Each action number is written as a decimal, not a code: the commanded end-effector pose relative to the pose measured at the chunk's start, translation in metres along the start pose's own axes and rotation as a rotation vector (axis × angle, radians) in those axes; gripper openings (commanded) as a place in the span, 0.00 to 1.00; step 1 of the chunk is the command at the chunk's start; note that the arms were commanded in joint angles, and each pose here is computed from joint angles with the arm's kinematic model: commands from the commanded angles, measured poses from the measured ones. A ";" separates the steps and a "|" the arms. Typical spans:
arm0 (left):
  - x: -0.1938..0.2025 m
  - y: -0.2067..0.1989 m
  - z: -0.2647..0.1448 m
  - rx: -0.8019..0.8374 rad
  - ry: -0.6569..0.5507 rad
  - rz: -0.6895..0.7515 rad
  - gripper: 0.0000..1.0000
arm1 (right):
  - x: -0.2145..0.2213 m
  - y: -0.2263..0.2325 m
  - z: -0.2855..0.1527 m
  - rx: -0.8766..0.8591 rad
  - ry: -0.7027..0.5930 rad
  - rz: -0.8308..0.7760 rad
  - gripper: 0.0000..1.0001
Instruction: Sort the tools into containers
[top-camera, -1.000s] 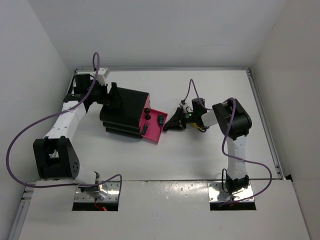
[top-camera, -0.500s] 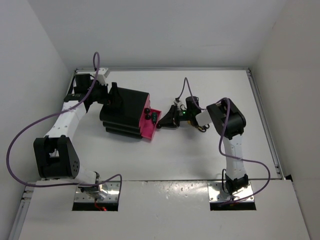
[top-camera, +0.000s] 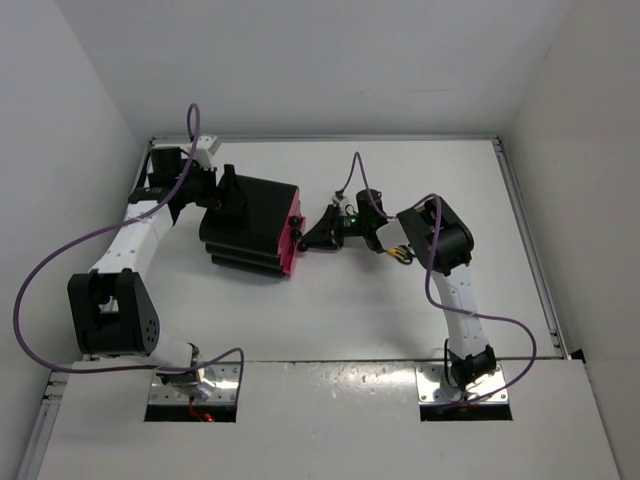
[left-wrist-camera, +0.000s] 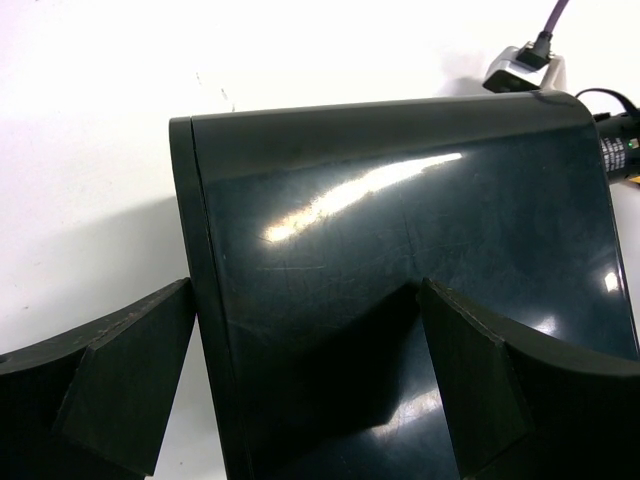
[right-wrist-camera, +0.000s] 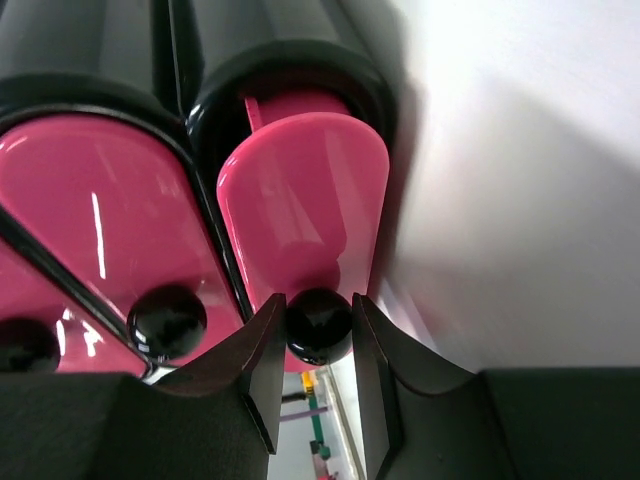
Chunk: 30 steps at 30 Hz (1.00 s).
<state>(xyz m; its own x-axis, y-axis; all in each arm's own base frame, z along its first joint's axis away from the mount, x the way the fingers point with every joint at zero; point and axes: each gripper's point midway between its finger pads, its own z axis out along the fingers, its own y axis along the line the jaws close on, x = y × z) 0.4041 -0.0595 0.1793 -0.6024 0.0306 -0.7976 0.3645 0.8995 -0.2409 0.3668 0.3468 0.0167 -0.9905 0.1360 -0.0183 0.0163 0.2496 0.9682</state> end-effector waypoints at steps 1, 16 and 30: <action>0.107 0.016 0.004 -0.073 0.355 -0.059 0.97 | -0.007 0.015 0.015 -0.051 -0.018 -0.041 0.32; 0.115 0.016 0.009 -0.061 0.380 -0.073 0.97 | 0.008 0.019 0.043 -0.080 0.019 -0.037 0.53; 0.104 0.013 0.006 -0.059 0.343 -0.076 0.97 | 0.009 0.048 -0.017 -0.086 -0.037 -0.079 0.58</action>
<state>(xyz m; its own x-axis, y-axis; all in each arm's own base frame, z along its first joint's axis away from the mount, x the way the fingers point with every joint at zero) 0.4073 -0.0603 0.1778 -0.6016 0.0271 -0.7984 0.3673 0.8969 -0.2462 0.3460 0.3543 0.0312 -0.9911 0.1334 0.0030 0.0315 0.2125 0.9767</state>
